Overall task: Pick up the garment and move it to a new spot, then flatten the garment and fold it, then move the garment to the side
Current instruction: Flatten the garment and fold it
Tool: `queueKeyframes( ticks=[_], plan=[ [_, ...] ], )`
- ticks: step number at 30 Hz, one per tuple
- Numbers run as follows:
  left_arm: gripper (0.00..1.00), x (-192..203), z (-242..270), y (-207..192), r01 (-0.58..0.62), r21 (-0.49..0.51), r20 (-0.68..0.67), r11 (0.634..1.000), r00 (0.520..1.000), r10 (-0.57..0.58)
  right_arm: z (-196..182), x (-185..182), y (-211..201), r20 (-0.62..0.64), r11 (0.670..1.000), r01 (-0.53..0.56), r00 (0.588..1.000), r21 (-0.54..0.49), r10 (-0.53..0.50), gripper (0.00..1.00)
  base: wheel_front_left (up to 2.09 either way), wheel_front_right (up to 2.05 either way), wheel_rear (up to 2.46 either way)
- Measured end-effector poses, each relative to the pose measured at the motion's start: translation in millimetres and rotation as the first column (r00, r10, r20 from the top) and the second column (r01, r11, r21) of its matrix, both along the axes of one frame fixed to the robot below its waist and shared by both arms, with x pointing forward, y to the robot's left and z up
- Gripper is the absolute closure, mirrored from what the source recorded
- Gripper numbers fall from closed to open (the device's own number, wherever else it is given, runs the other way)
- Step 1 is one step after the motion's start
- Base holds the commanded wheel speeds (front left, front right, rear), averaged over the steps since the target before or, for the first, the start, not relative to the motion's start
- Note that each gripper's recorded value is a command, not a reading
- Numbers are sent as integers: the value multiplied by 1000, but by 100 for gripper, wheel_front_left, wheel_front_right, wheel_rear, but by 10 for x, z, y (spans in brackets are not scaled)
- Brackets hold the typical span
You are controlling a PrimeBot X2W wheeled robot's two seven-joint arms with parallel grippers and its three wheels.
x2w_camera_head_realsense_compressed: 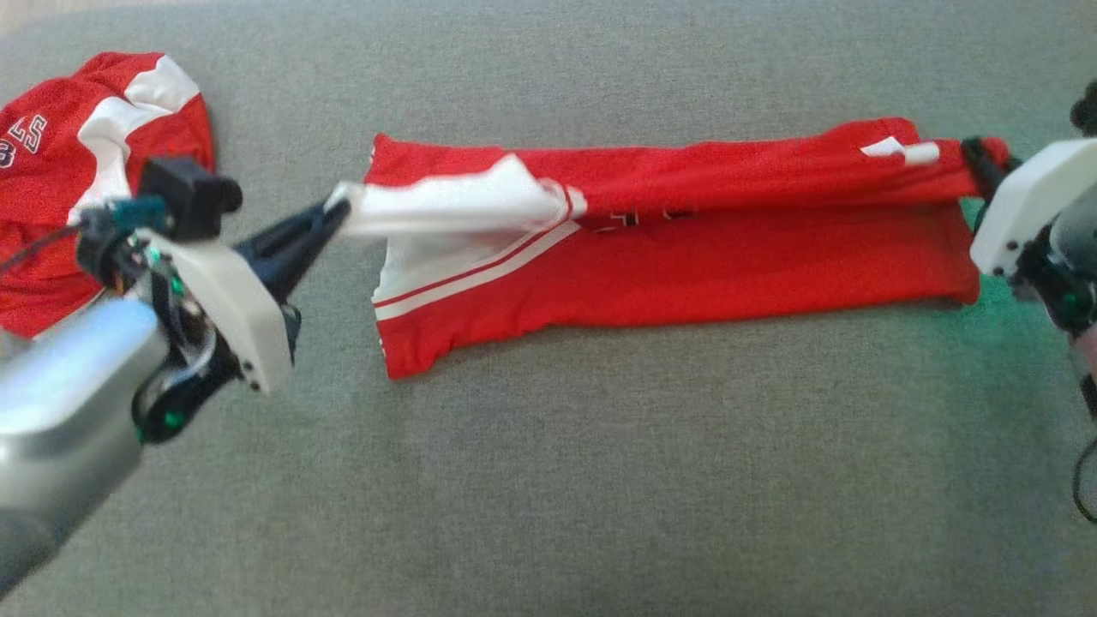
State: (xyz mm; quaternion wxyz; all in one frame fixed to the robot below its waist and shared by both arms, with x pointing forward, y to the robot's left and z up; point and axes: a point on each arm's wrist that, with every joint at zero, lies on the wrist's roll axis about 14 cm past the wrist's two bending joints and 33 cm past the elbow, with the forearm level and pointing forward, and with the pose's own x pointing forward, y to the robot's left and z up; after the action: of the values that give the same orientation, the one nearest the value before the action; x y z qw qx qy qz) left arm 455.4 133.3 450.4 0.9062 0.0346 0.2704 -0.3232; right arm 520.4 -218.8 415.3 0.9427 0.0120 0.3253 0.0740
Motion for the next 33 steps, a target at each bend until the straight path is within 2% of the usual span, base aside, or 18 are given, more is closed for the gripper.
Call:
queueKeyframes(
  ticks=[4, 13, 20, 21, 22, 23, 24, 29, 31, 33],
  plan=[
    [100, -203, -163, -46, 20, -2, -56, 1000, 998, -20, -127, -171, -53, -85, 1000, -16, 996, -10, 15, 100, 0, 0, 0],
    [100, -350, -307, -58, 32, 20, -96, 999, 995, -30, -300, -440, -100, -222, 999, -50, 974, -22, 43, 100, 0, 0, 0],
    [100, -451, -448, -136, 52, 34, -111, 998, 993, -48, -347, -584, -177, -273, 998, -55, 961, -31, 44, 100, 0, 0, 0],
    [100, -463, -467, -139, 53, 36, -112, 998, 993, -49, -350, -591, -182, -274, 998, -53, 961, -31, 43, 74, 0, 0, 0],
    [100, -473, -484, -142, 54, 38, -112, 998, 992, -49, -346, -592, -186, -272, 998, -51, 961, -30, 41, 13, 0, 0, 0],
    [57, -478, -499, -145, 52, 40, -114, 998, 992, -47, -332, -582, -194, -264, 999, -45, 964, -27, 37, 0, 0, 0, 0],
    [0, -462, -500, -147, 40, 36, -103, 999, 994, -36, -290, -551, -214, -238, 999, -31, 971, -20, 25, 0, 0, 0, 0],
    [0, -347, -371, -84, -49, -1, -17, 999, 999, 49, -71, -459, -229, -123, 1000, -4, 992, 10, 5, 0, 0, 0, 0],
    [0, -231, -188, -74, -108, -70, 57, 992, 992, 112, 172, -337, -172, -2, 999, 0, 1000, 50, 0, 0, 0, 0, 0],
    [0, -59, 101, -58, -188, -184, 141, 965, 966, 215, 498, -210, -66, 157, 996, -18, 988, 93, 4, 0, 0, 0, 0]
  ],
)
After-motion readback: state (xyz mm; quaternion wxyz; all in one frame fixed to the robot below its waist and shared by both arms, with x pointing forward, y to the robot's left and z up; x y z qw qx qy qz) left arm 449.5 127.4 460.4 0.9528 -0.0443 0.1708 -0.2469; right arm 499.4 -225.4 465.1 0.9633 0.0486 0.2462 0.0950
